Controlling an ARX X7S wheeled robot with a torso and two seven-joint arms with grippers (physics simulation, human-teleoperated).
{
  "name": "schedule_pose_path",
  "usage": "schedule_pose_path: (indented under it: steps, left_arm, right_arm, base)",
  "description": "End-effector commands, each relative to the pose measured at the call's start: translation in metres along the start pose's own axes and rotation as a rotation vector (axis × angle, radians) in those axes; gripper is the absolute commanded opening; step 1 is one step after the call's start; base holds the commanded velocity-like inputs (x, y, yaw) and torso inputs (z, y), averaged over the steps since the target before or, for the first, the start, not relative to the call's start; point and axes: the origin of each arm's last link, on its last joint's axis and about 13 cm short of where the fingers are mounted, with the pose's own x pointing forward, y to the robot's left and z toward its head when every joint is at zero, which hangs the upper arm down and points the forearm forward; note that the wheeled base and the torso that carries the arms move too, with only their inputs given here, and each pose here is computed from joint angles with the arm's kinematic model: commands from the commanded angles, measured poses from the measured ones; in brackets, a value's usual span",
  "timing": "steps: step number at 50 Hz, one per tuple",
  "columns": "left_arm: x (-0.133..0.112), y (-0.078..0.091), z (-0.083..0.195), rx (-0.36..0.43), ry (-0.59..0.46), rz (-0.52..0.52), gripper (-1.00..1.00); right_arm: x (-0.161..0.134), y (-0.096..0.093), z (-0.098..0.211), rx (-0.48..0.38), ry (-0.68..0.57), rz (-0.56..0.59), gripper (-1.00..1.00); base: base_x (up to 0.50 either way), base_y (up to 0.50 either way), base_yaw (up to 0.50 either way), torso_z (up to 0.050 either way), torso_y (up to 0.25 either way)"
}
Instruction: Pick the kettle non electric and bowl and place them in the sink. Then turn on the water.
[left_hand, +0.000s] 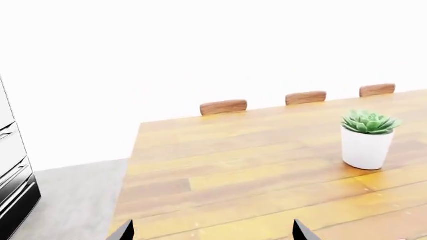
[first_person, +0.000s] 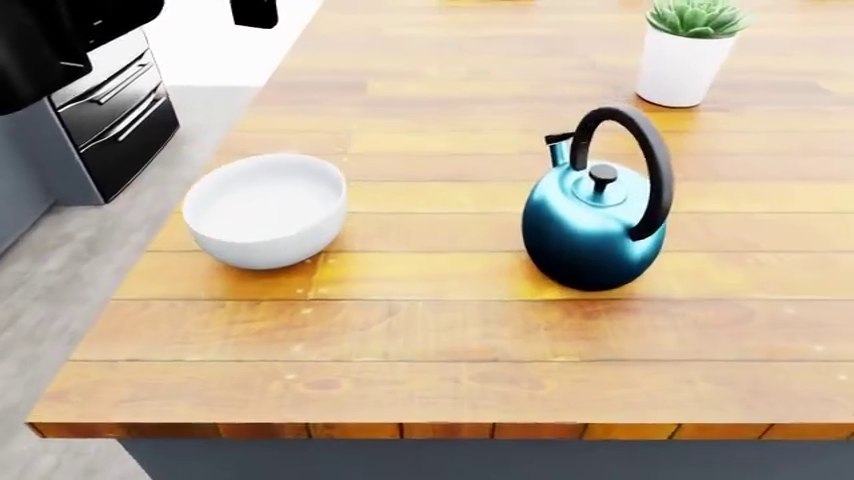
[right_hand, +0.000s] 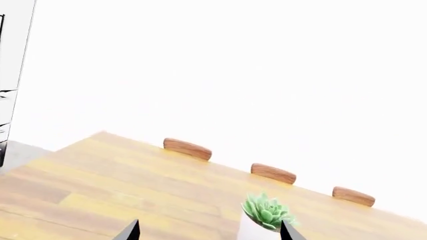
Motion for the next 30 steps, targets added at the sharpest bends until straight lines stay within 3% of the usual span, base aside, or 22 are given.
schedule_pose_path:
  steps: [1, 10, 21, 30]
  left_arm:
    - [-0.003, 0.003, -0.006, 0.01, 0.019, -0.006, 1.0]
    - [-0.011, 0.011, -0.012, 0.114, 0.066, -0.017, 1.0]
    - [-0.048, 0.029, -0.016, 0.525, 0.273, -0.163, 1.0]
    - [-0.072, 0.027, -0.023, 0.74, 0.406, -0.36, 1.0]
  right_arm:
    - [-0.002, 0.001, 0.0, 0.002, 0.004, 0.015, 1.0]
    - [-0.004, 0.002, 0.0, 0.002, 0.005, 0.033, 1.0]
    - [-0.006, 0.003, -0.005, -0.01, 0.024, 0.07, 1.0]
    - [-0.007, 0.003, -0.008, -0.013, 0.035, 0.079, 1.0]
  base:
    - [0.0, 0.0, 0.0, 0.0, 0.0]
    - [0.0, 0.0, 0.0, 0.0, 0.0]
    - [0.0, 0.0, 0.0, 0.0, 0.0]
    - [0.0, 0.0, 0.0, 0.0, 0.0]
